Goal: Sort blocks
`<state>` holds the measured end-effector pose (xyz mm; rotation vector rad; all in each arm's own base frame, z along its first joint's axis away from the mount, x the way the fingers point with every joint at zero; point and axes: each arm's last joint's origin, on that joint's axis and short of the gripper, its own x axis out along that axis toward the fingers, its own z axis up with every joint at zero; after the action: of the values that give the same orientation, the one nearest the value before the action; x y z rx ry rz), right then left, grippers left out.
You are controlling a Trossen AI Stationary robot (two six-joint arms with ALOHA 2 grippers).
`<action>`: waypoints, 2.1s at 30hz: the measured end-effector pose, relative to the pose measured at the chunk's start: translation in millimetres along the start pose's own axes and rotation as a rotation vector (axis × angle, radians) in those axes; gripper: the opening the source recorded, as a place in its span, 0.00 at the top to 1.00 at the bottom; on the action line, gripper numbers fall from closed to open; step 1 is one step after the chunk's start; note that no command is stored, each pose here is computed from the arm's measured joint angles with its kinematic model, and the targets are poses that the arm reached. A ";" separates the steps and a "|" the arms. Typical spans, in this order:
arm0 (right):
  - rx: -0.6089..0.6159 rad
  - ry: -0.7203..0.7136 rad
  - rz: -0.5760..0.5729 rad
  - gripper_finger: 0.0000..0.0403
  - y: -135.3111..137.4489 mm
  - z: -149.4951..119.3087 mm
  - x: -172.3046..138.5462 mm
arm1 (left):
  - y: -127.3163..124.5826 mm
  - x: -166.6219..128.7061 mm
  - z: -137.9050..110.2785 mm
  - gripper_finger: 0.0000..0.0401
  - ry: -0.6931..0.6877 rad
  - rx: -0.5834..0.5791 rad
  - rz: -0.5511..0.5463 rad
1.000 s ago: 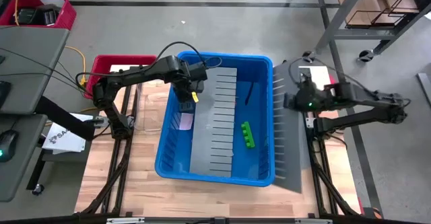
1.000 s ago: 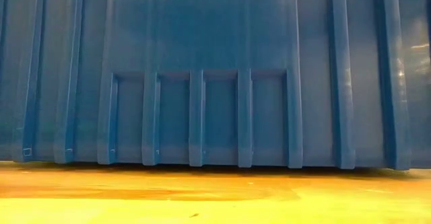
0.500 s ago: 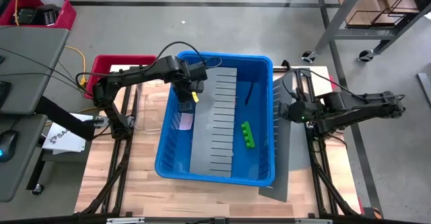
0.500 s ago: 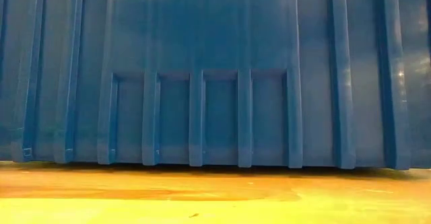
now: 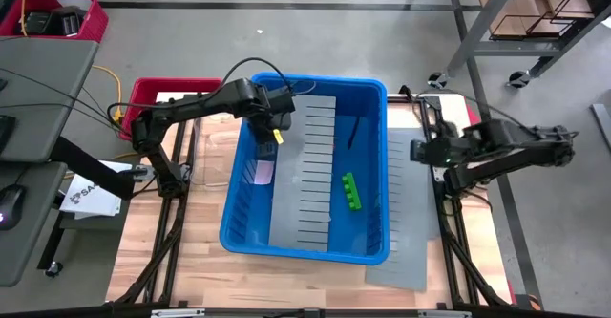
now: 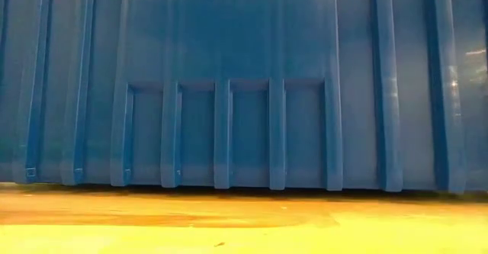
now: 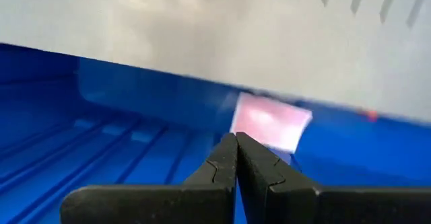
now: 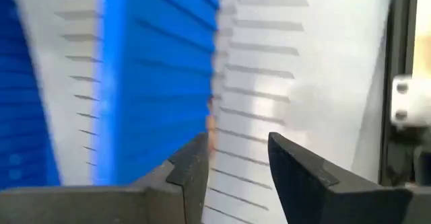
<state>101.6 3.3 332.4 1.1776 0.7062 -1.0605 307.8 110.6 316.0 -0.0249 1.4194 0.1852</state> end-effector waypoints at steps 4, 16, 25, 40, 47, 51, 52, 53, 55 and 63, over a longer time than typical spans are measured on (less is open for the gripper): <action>-0.021 -0.097 0.109 0.64 5.6 12.6 -29.4 | 10.9 1.0 7.2 0.99 -0.092 -0.153 0.012; -0.140 -0.197 0.253 0.64 25.1 24.0 -60.6 | 43.0 66.6 4.7 0.78 -0.235 -0.784 -0.144; -0.262 -0.188 0.182 0.64 41.2 17.8 -48.3 | 58.8 74.8 -6.0 0.54 -0.220 -0.987 0.015; -0.298 -0.183 0.168 0.64 44.5 16.4 -45.6 | 60.4 71.5 -27.4 0.44 -0.033 -1.123 0.280; -0.301 -0.185 0.176 0.64 45.2 16.4 -45.8 | 68.8 94.2 -25.7 0.44 0.048 -1.286 0.165; -0.298 -0.185 0.182 0.64 45.8 16.4 -45.9 | 72.6 96.0 -25.0 0.44 0.037 -1.383 0.111; -0.301 -0.186 0.185 0.64 46.1 16.3 -45.9 | 73.1 95.3 -23.6 0.44 0.018 -1.408 0.093; -0.312 -0.187 0.186 0.64 46.3 16.4 -46.0 | 74.8 95.1 -23.1 0.44 0.005 -1.431 0.082; -0.330 -0.190 0.192 0.64 47.1 16.3 -46.2 | 76.9 95.1 -20.4 0.44 -0.022 -1.461 0.033; -0.325 -0.198 0.234 0.64 51.4 16.3 -47.1 | 87.4 92.0 -4.6 0.44 -0.191 -1.485 -0.177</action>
<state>130.3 2.4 398.1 0.8388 0.5463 -0.8162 303.5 206.6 233.0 -1.2997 0.8109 1.0203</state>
